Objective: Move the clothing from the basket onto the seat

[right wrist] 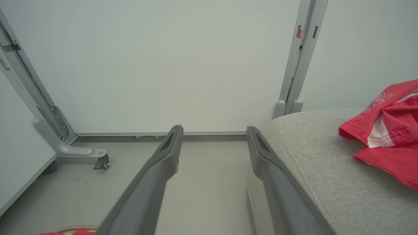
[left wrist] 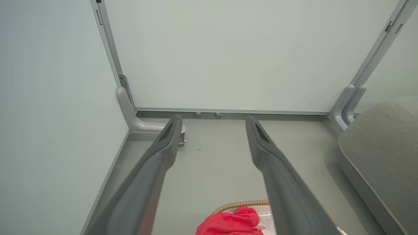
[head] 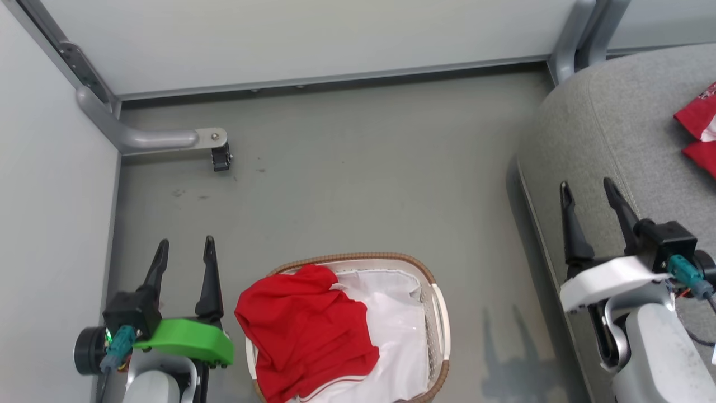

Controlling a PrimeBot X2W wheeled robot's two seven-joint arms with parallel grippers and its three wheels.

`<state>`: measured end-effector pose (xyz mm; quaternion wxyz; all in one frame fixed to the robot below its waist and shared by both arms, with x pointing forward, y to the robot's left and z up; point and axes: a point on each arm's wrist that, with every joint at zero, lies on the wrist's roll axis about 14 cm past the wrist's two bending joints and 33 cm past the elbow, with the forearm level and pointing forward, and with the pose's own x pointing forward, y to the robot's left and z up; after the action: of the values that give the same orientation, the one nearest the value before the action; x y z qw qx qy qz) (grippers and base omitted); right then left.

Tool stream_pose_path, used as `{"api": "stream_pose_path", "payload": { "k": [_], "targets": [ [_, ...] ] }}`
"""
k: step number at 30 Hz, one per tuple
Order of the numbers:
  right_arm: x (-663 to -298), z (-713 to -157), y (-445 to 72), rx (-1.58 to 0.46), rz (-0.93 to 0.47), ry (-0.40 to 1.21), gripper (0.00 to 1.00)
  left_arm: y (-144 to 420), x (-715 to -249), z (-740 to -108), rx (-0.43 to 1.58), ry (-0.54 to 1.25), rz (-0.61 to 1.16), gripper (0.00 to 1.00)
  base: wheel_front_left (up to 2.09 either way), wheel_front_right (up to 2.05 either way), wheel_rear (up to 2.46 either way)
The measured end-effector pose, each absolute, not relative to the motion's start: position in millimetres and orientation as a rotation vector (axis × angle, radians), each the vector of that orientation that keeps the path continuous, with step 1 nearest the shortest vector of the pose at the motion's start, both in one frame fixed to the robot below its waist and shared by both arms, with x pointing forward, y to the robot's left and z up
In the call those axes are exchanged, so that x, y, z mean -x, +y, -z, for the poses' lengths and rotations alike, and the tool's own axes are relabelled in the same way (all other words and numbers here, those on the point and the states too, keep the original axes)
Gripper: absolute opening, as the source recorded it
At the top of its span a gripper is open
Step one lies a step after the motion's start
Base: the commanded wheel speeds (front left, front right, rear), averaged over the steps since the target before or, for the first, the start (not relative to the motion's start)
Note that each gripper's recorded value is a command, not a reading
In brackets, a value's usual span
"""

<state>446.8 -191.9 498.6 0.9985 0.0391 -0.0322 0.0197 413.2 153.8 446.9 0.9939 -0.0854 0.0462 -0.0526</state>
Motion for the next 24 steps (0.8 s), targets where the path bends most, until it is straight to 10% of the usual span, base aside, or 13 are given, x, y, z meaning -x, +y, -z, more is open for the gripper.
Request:
{"api": "stream_pose_path", "payload": {
  "k": [24],
  "targets": [
    [-376.8,-475.3,-191.8,-0.096,-0.021,0.017,1.00,152.4,-352.4,-446.0,0.204,0.112,0.097,1.00,0.00,0.00,0.00]
  ]
}}
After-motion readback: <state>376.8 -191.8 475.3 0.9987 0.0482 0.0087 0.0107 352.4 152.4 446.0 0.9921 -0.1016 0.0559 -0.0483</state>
